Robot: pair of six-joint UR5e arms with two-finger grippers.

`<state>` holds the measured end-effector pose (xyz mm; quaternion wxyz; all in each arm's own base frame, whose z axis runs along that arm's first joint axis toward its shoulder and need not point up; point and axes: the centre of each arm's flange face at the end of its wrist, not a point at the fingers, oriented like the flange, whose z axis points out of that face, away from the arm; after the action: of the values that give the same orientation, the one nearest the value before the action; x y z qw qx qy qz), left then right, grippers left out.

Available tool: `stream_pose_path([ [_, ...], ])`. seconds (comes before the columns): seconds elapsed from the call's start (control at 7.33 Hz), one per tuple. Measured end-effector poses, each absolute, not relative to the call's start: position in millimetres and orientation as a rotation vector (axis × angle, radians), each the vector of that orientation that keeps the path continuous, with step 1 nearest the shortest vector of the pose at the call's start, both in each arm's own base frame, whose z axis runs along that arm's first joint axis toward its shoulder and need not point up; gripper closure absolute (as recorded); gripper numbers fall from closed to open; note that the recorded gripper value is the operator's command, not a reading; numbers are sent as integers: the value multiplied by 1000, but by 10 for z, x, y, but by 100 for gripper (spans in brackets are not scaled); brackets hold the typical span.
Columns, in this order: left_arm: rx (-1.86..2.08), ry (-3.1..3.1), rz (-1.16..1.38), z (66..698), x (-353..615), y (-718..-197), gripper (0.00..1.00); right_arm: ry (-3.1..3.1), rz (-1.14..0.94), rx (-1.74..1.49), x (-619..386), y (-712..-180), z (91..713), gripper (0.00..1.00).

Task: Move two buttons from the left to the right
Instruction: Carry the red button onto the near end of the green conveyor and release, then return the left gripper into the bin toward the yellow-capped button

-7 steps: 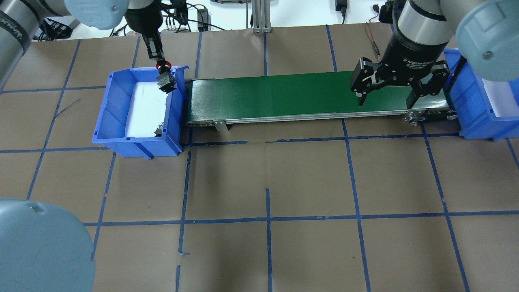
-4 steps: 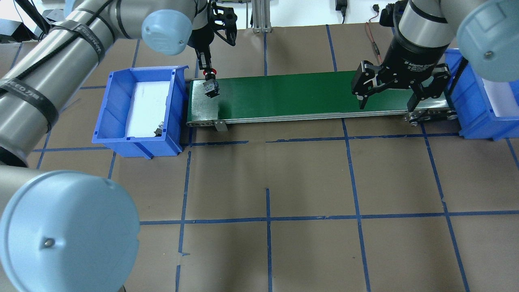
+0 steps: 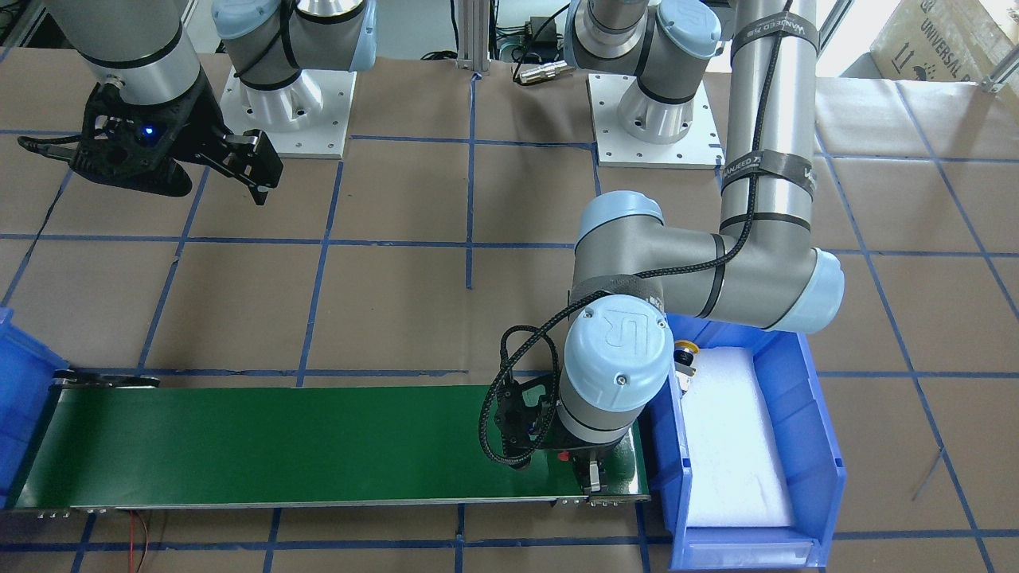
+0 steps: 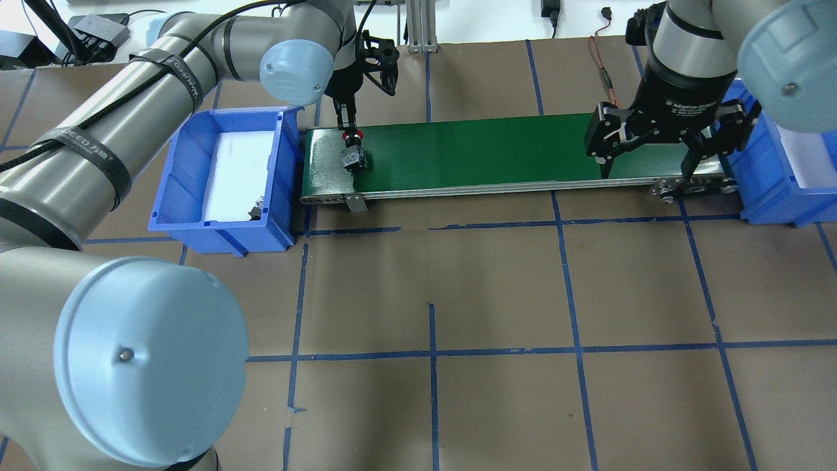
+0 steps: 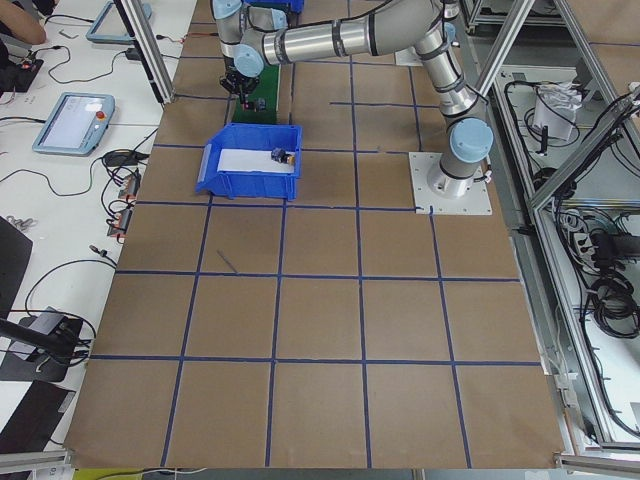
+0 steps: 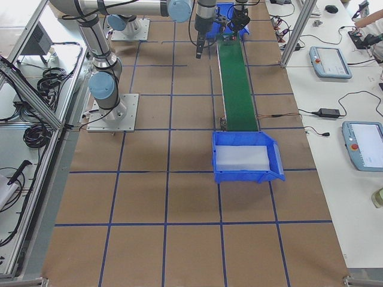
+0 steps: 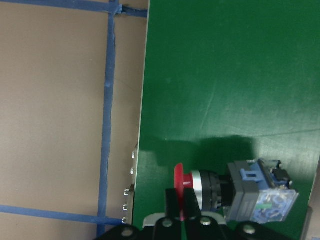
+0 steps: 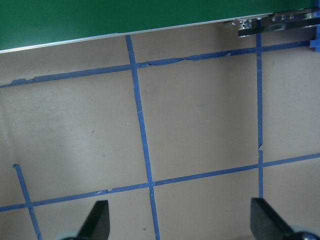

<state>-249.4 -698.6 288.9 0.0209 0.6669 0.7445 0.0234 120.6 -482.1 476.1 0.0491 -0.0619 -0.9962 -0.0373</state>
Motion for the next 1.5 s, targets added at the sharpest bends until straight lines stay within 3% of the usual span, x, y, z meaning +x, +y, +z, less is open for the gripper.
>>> stream_pose_path([
  [0.14,2076,2316,100,2900,-2490,-6953,79,-3052,-92,-191,1229,-4835,4784,0],
  [0.27,2076,2324,115,2867,-2471,-6962,20,-3083,-69,-191,1266,-4852,4806,0],
  [0.41,2070,2334,121,2829,-2449,-6984,15,-3106,-32,-187,1296,-4871,4838,0],
  [0.68,2051,2346,106,2910,-2419,-6988,14,-3118,54,-185,1319,-4924,4882,0],
  [0.95,1972,2393,68,3478,-2201,-6830,14,-3114,141,-170,1318,-4987,4921,0],
  [1.23,1797,2613,78,3903,-1259,-6747,3,-3121,174,-122,1325,-5029,4981,0],
  [1.5,1635,2859,72,3758,-259,-6705,0,-3135,148,-85,1339,-5037,4950,0],
])
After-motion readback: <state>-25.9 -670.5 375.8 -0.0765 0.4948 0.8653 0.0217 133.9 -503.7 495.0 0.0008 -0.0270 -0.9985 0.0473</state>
